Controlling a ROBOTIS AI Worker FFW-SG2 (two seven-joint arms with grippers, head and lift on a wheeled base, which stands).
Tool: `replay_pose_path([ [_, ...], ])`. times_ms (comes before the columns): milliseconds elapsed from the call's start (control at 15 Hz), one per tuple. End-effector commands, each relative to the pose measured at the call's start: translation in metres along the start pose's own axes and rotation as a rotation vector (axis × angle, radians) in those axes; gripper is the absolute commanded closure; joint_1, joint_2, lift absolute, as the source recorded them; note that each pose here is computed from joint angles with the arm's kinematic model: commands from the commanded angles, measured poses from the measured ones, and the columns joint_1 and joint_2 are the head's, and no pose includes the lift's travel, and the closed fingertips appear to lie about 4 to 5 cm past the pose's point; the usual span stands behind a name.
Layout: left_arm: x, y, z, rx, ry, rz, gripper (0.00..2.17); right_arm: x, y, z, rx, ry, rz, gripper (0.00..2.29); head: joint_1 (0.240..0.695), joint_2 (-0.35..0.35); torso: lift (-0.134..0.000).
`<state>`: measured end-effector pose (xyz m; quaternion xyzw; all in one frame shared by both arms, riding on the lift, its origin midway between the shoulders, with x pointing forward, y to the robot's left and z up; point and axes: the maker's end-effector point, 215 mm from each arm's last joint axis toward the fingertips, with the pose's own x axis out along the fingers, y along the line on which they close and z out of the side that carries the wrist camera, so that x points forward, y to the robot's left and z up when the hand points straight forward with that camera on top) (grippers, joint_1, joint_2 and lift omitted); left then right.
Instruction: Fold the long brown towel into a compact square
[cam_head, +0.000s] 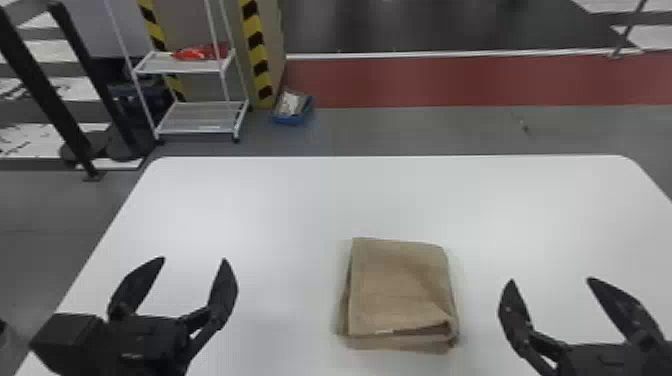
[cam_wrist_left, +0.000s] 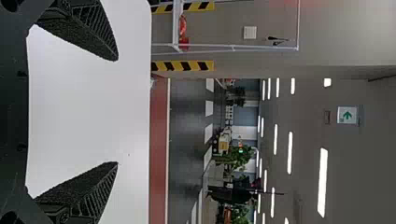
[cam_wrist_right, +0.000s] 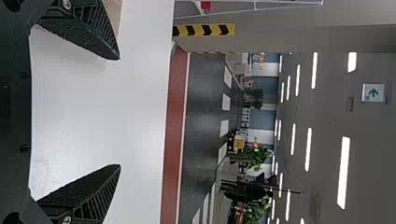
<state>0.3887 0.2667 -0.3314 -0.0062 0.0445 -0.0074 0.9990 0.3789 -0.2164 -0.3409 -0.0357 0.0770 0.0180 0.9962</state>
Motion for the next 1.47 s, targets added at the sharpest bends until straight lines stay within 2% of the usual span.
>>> replay_pose_path([
  [0, -0.0029, -0.0006, -0.0012, -0.003, 0.002, 0.001, 0.08, 0.0005, 0.0028, 0.0048, 0.004, -0.011, 0.004, 0.06, 0.695, 0.075, -0.125],
  [1400, -0.004, 0.003, -0.0015, 0.006, 0.004, 0.006, 0.08, 0.0005, 0.0099, 0.0047, 0.011, -0.012, 0.016, 0.08, 0.695, 0.091, -0.125],
])
